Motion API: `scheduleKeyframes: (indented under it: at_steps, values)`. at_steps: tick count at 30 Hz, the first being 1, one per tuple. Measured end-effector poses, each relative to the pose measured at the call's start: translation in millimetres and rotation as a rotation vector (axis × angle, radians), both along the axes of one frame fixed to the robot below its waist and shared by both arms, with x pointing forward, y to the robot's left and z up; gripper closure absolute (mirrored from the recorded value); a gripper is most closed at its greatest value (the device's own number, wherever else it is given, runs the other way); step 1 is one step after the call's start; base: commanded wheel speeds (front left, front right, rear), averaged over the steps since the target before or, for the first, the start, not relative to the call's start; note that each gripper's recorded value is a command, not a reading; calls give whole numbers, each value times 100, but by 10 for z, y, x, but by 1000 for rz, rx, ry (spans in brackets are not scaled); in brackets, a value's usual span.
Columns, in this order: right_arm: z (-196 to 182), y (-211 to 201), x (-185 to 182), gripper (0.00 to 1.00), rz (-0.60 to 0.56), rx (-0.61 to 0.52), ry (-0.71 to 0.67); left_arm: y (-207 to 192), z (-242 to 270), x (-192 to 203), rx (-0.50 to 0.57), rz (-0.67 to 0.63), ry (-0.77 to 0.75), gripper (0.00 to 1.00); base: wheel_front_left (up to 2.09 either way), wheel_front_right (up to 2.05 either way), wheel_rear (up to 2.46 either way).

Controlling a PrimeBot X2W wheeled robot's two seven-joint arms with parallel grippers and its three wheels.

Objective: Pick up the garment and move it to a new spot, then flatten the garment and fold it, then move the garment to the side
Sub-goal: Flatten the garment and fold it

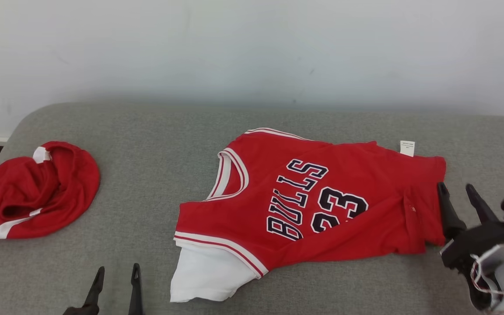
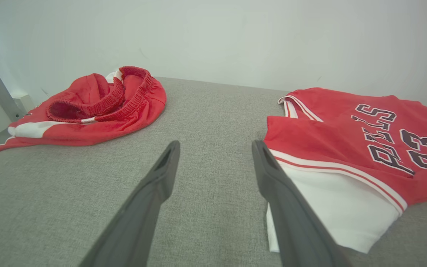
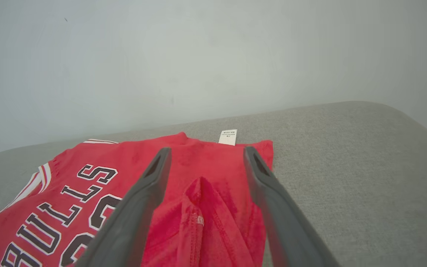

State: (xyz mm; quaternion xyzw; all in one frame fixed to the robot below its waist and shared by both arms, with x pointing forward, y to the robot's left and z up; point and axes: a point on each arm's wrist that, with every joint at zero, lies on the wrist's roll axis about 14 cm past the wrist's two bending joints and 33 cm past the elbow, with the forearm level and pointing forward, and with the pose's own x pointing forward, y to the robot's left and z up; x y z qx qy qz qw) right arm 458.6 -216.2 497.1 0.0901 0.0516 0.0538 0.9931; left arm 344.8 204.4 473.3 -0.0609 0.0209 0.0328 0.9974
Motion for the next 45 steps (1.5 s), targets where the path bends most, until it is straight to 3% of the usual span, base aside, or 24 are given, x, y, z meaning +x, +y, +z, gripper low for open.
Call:
scheduleKeyframes:
  at_steps: [8, 15, 20, 29, 45]
  values:
    - [-252, -286, -445, 0, -52, -21, 28, -132, -1, 21, -10, -31, -2, 0, 0, 0, 0]
    - [-261, -94, -552, 0, -12, -49, 22, -159, -46, 8, -13, -46, 11, 0, 0, 0, 0]
    - [-261, 35, -520, 0, 18, -78, 30, -243, -105, -41, -10, -76, 29, 0, 0, 0, 0]
    - [-393, 214, -420, 0, 63, -117, 92, -410, -583, -214, -23, -152, 192, 0, 0, 0, 0]
    - [-593, 314, 27, 0, 106, -215, 177, -549, -877, -13, -39, -196, 286, 0, 0, 0, 0]
